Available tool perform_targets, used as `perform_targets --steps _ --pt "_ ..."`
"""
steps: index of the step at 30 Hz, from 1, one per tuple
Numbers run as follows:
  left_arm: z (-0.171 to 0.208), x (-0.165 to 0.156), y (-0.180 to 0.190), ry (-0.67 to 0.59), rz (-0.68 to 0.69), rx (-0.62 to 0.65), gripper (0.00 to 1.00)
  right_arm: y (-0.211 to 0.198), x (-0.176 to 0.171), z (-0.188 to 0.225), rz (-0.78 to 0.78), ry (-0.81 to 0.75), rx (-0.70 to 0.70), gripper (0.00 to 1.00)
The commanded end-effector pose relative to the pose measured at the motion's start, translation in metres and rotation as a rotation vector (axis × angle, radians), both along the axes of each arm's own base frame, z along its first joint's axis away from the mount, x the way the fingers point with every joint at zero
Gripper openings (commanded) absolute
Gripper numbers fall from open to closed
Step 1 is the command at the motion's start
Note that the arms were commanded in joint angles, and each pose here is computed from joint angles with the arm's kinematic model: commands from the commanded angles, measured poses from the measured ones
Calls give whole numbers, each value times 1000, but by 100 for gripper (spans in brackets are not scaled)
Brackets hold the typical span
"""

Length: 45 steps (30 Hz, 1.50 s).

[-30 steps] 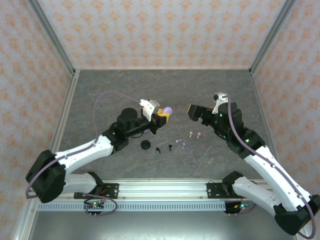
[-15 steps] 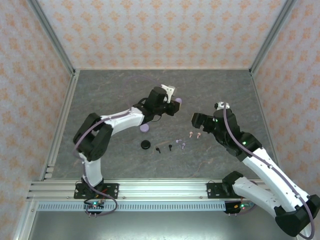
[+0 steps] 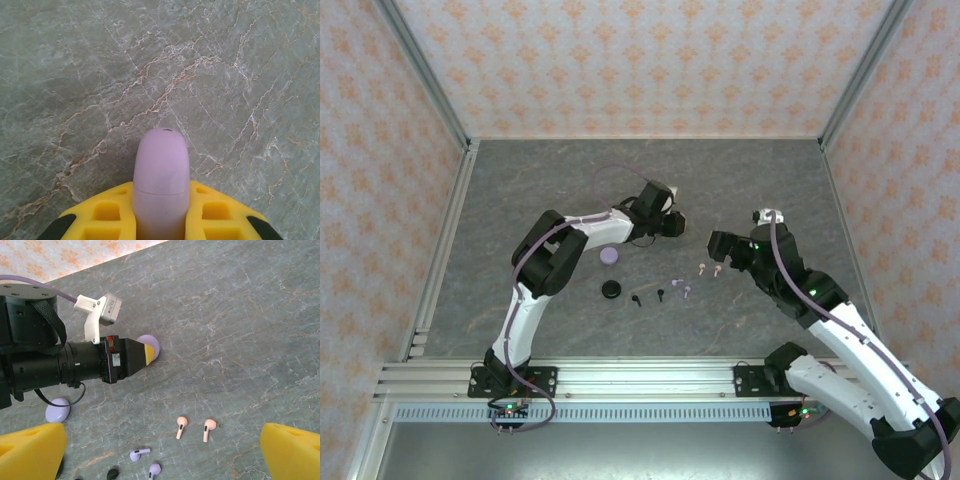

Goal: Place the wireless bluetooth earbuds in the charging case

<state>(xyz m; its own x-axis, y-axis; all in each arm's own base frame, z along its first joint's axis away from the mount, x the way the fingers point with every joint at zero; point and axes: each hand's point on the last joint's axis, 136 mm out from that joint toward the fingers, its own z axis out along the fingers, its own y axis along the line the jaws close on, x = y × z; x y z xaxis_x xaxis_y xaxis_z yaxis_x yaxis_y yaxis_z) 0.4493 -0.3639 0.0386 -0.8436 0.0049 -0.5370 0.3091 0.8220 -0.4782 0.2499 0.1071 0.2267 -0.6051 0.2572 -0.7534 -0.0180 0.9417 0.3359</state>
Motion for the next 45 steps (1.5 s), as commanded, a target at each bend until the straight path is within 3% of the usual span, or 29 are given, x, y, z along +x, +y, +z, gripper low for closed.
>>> perform_targets --steps 1,12,27,31,36,42,45 --pt "6 9 1 12 23 -20 6 -5 1 -5 -12 3 -38 100" --pt "0 10 19 12 58 47 30 -7 1 -3 -9 1 -58 99" --pt "80 3 67 -149 106 88 50 4 10 6 27 -23 -51 99" --pt "113 -4 94 -213 148 73 52 14 16 4 76 8 -84 99" --pt "141 -22 138 -283 216 72 56 51 30 4 259 37 -106 99" --pt "148 -45 198 -287 335 60 62 93 59 -15 449 87 -188 99" --pt "143 -59 229 -279 407 55 68 110 77 -24 466 131 -209 99"
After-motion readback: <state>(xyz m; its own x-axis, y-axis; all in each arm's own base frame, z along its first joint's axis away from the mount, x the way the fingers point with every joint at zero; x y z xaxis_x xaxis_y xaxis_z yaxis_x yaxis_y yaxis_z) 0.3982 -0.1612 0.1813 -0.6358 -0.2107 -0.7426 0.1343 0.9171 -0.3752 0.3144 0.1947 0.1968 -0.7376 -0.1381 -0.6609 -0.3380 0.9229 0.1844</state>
